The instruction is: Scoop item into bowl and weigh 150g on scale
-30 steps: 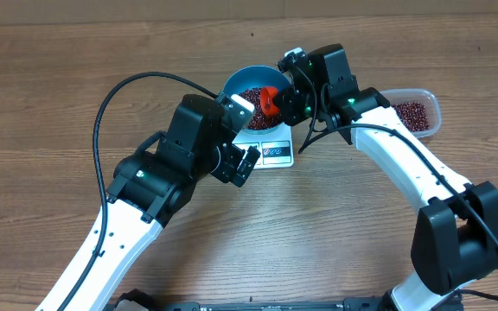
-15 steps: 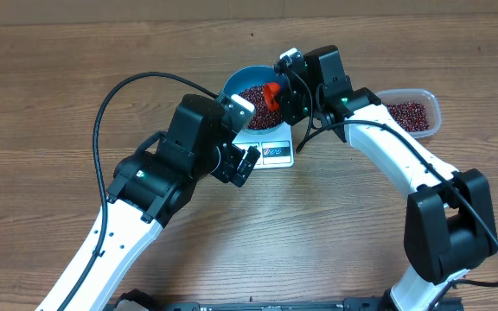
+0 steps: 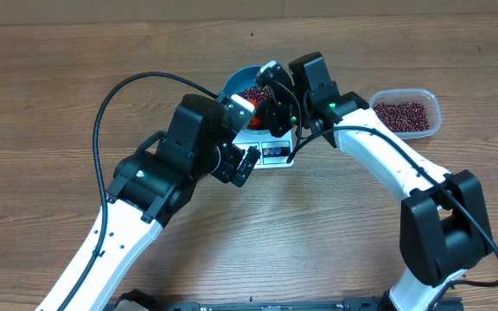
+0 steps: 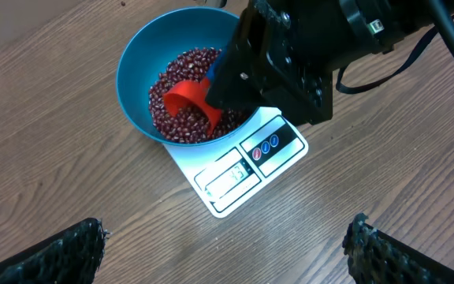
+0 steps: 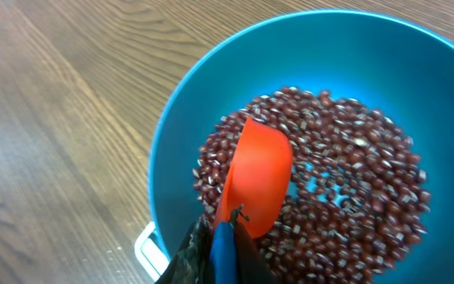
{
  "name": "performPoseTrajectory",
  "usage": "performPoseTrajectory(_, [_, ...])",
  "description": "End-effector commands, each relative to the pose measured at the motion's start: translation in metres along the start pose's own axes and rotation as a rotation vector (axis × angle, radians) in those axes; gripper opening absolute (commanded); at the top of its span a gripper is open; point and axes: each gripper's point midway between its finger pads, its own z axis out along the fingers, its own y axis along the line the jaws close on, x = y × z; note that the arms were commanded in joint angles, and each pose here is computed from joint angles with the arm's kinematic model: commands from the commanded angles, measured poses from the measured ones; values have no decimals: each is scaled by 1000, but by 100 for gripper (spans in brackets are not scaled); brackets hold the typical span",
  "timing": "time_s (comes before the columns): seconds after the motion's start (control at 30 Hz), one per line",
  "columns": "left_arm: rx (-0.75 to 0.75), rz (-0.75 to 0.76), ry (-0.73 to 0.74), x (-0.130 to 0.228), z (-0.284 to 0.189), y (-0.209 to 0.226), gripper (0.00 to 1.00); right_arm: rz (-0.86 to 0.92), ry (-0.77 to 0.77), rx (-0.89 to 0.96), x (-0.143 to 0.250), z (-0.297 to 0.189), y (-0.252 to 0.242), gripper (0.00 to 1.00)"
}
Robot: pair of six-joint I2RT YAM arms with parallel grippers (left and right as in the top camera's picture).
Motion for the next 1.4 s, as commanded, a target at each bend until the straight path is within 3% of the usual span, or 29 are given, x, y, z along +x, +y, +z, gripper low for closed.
performPoseTrajectory(0.0, [5, -19, 7, 2, 2, 0, 100, -4, -39, -73, -10, -2, 9, 4])
performPoseTrajectory(0.3, [5, -19, 7, 2, 2, 0, 100, 245, -139, -103, -25, -29, -37, 4])
performPoseTrajectory(0.9, [5, -19, 7, 2, 2, 0, 100, 246, -160, -135, -29, -35, -39, 4])
performPoseTrajectory(1.07, [5, -19, 7, 2, 2, 0, 100, 56, -152, -70, -25, -38, -44, 4])
performPoseTrajectory(1.37, [5, -19, 7, 2, 2, 0, 100, -78, -137, 84, -31, -46, -51, 4])
